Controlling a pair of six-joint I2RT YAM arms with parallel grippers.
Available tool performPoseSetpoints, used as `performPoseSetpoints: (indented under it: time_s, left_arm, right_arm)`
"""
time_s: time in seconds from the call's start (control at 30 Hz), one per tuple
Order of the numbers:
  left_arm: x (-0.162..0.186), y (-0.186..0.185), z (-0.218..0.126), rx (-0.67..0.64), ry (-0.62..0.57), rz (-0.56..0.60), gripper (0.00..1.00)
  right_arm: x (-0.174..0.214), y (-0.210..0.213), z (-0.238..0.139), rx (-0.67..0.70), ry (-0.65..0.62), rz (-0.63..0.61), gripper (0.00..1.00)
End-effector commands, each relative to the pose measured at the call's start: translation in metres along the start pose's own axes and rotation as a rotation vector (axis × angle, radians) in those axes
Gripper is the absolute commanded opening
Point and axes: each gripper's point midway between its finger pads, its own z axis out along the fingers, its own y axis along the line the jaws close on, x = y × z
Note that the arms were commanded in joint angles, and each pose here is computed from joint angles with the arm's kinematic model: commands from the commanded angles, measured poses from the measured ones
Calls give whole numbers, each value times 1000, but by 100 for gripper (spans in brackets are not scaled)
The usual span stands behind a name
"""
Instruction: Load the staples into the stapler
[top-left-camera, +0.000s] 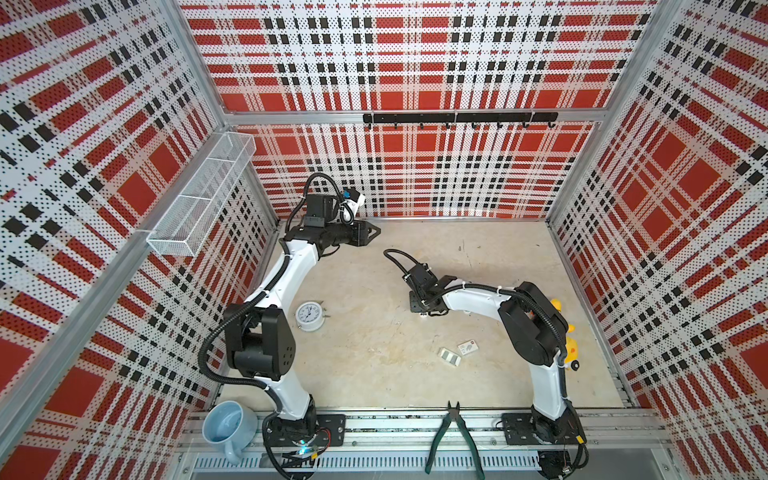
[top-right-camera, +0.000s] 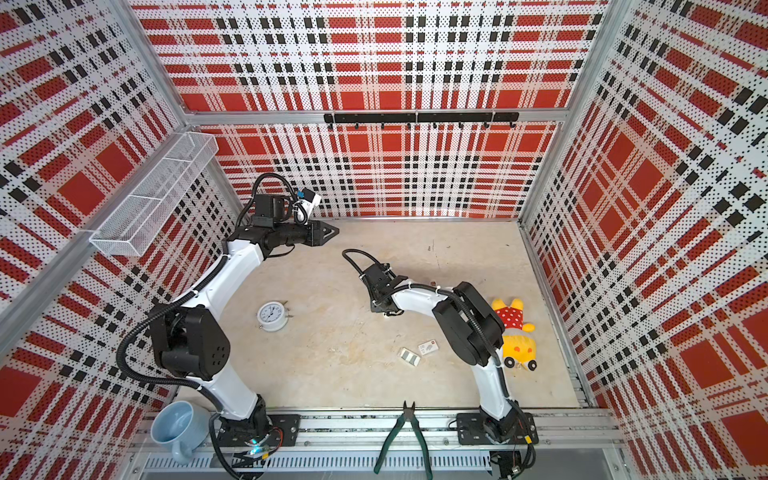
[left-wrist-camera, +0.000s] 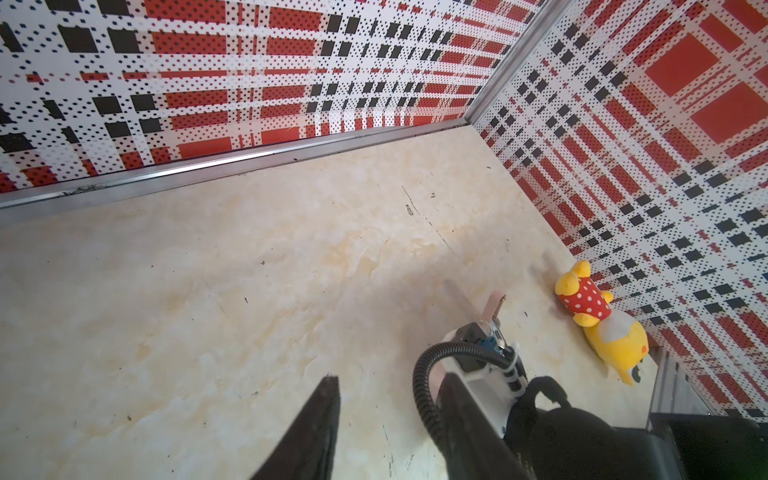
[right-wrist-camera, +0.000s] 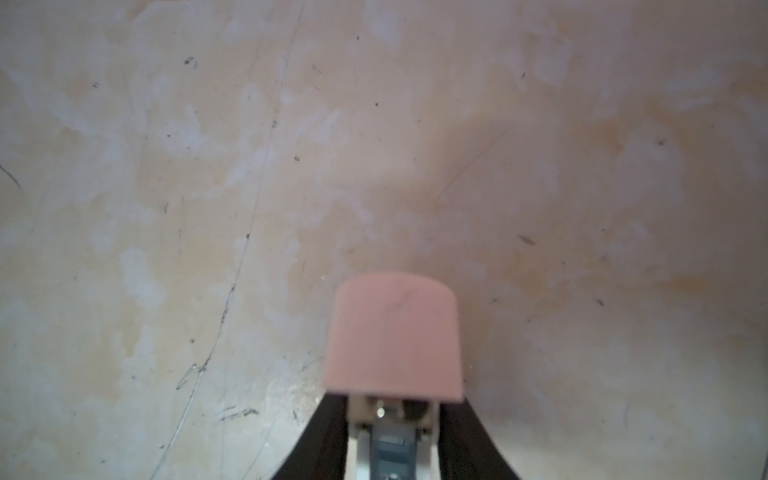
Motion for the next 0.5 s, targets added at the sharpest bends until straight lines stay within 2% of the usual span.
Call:
performPoseSetpoints:
  time_s: [0.0,0.2,0.47]
  left_arm:
    - [3,2,2,11,0,-14,44]
    - [5,1,1,8,2,-14,44]
    - [3,-3,-1,12,-3,-6,44]
  right_arm:
    - [-6,3,0,10,-20,9,40]
    - [-14,-3,-17,31,-59,12,52]
    - [-6,-18,-79,60,-103,24,54]
